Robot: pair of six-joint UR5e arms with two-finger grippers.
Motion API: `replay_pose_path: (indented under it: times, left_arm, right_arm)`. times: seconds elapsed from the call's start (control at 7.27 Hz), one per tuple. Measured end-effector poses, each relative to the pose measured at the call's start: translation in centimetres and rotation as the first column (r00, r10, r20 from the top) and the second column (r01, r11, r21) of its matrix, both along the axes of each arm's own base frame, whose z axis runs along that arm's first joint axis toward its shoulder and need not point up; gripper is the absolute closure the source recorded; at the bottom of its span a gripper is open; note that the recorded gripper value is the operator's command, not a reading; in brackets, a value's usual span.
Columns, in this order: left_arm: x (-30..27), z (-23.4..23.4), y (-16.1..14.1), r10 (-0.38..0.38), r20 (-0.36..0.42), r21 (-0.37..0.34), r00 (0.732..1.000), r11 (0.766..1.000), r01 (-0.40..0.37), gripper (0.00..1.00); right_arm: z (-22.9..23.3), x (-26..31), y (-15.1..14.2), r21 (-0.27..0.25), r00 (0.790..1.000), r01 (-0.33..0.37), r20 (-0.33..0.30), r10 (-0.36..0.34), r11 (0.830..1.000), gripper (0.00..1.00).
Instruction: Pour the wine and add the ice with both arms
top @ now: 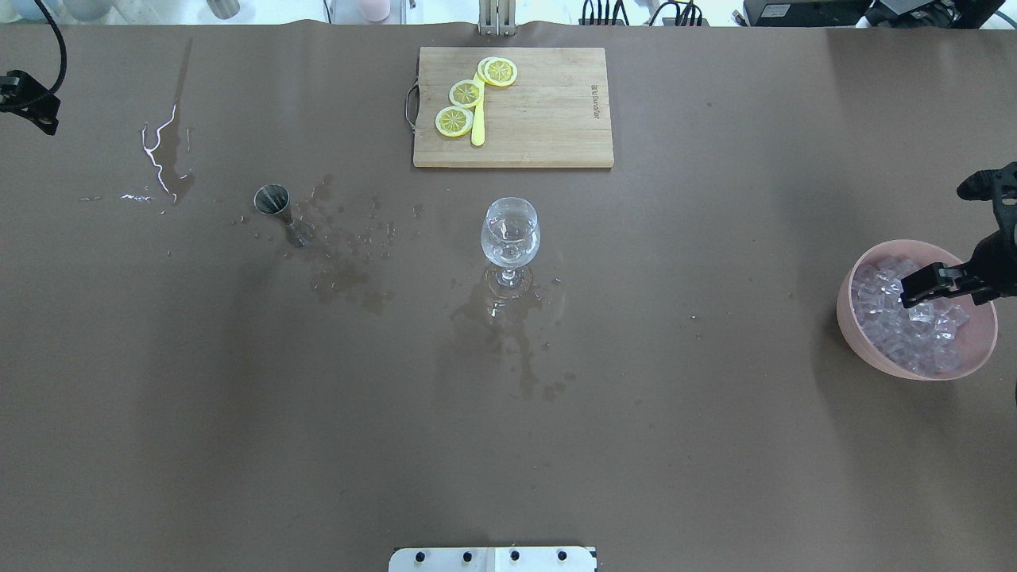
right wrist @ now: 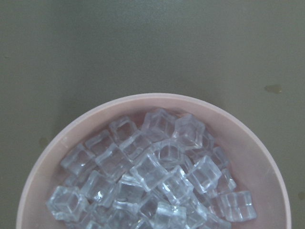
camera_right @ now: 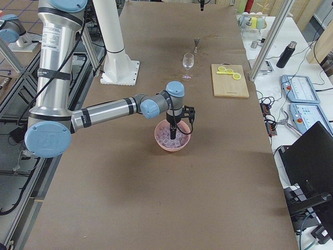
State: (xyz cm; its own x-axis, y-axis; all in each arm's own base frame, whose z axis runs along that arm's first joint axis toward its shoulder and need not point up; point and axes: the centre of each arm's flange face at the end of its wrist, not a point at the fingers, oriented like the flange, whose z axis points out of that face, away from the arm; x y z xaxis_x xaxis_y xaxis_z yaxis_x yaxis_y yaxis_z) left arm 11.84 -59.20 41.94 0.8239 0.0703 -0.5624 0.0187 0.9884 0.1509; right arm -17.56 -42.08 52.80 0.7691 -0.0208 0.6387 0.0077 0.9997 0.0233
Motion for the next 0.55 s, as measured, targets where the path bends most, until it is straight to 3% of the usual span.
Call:
replay_pose_path:
  times: [0.41,0.55]
  left_arm:
    - [-0.1,0.2,0.0,-0.002,0.001,-0.003,1.0,1.0,0.002,0.02]
    - [-0.1,0.2,0.1,-0.003,0.001,-0.003,1.0,1.0,0.003,0.02]
  right_arm:
    - [0.8,-1.3,-0.9,0.002,1.0,0.007,-0.023,-0.007,1.0,0.07]
    - [1.2,-1.5,-1.0,-0.003,1.0,0.008,-0.028,-0.008,1.0,0.14]
